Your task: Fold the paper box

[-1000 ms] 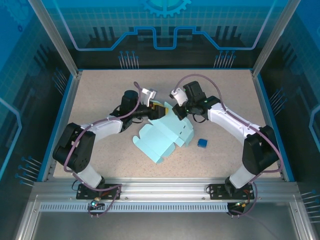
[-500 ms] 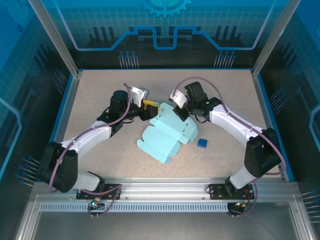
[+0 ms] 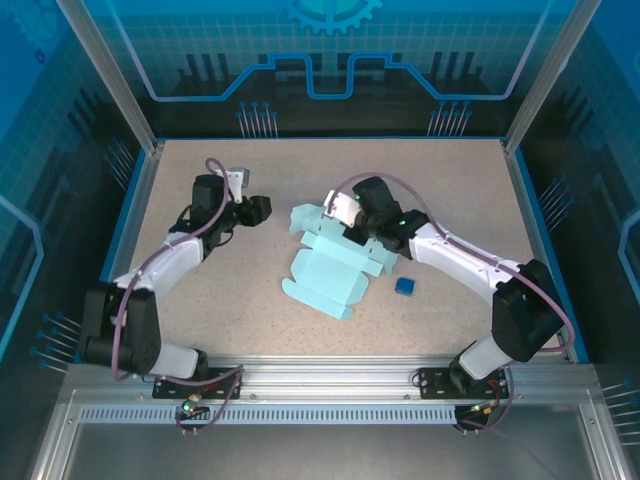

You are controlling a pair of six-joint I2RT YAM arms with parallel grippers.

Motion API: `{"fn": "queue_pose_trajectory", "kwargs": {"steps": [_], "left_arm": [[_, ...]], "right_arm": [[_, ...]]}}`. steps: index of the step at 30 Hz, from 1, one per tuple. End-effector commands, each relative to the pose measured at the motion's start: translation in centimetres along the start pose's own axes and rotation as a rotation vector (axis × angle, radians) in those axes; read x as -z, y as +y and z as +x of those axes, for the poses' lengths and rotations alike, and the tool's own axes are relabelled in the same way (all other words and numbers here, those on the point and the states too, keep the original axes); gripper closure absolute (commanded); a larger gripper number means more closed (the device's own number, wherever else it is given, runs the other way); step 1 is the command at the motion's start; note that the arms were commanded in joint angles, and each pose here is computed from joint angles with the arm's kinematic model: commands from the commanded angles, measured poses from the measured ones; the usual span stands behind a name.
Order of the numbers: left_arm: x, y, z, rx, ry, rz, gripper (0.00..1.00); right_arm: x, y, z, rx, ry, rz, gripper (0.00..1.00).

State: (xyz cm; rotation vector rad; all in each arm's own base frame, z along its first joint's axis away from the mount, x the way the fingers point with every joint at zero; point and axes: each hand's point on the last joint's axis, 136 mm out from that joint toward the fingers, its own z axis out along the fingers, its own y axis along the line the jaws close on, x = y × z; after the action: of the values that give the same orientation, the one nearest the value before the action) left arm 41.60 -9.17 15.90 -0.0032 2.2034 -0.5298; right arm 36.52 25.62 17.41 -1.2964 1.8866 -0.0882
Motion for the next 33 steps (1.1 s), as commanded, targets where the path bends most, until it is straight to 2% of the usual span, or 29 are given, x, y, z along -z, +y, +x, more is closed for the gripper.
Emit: {"fn": "queue_pose_trajectory", "kwargs": {"steps": [1,8,14,22,28,33], "left_arm": [[-1.2,3.1,1.1,0.111,0.114,-0.070,0.45],[-4.6,2.2,3.6,0.153,0.236,0.033,0.49],[-7.0,0.7,4.8,0.154,0.289,0.090,0.50],[-9.6,-0.3,5.9,0.194,0.350,0.125,0.55],[-11.0,-2.4,7.0,0.180,0.390,0.211,0.56],[-10.8,-5.2,6.9,0.143,0.378,0.325,0.57]], "right_arm": [[-1.2,-1.2,-0.2,0.128,0.036,0.164,1.00],[-3.3,-1.0,0.2,0.289,0.097,0.293,1.00],[-4.4,-0.5,0.6,0.353,0.103,0.314,1.00],[-4.0,-0.5,0.7,0.361,0.069,0.309,1.00],[-3.6,-0.7,0.7,0.340,0.045,0.305,1.00],[-3.5,-0.9,1.1,0.323,0.043,0.307,1.00]]}}
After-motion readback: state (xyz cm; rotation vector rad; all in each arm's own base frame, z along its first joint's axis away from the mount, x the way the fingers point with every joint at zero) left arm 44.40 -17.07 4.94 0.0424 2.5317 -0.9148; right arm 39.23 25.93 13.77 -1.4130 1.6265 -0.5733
